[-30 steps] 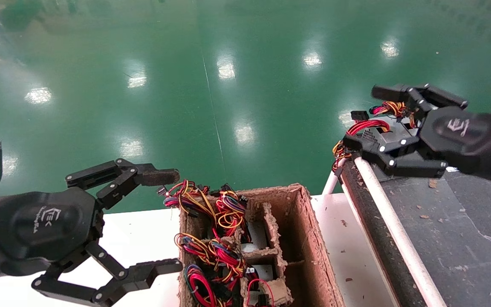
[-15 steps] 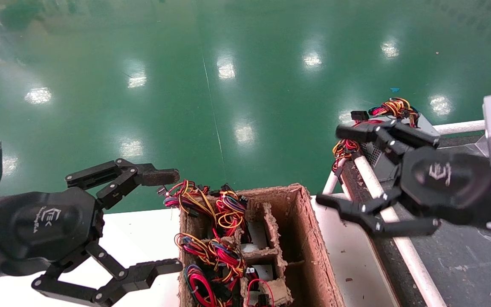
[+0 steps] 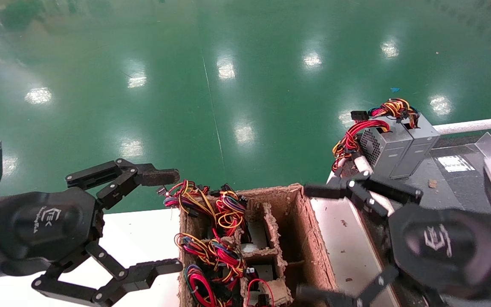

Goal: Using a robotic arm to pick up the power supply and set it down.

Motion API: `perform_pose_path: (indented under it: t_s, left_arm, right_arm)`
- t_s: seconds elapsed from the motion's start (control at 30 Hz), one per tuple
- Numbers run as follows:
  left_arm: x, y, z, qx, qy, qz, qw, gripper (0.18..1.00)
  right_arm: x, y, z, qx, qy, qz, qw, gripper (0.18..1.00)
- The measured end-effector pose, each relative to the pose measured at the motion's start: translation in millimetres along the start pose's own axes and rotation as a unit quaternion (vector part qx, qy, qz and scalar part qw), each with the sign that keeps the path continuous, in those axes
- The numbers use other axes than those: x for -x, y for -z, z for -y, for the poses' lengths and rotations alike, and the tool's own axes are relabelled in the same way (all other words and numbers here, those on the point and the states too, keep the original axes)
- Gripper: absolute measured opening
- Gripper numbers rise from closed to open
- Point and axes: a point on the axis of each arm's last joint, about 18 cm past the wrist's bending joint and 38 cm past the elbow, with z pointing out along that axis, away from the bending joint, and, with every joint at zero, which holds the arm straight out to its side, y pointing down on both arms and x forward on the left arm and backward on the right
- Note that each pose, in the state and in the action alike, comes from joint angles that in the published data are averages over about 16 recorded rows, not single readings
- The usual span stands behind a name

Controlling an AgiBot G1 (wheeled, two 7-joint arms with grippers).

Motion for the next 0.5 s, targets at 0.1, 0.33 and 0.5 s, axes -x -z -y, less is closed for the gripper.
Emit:
perform_pose_path:
  t_s: [0.1,0.33,0.5]
  left_arm:
    - [0.0,0.0,0.0,0.0,0.0,0.0,1.0,1.001]
    - [0.0,0.0,0.0,0.0,0.0,0.0,1.0,1.001]
    - [0.0,0.0,0.0,0.0,0.0,0.0,1.0,1.001]
  right_arm:
    - [3.8,-1.1,0.1,-0.002,-0.002,0.008,1.0,1.001]
    - [5.7,-1.5,0.1,-0.003,-0.003,0.012,1.0,1.001]
    - [4.1,-1.0,0.0,-0.002,-0.003,0.008,1.0,1.001]
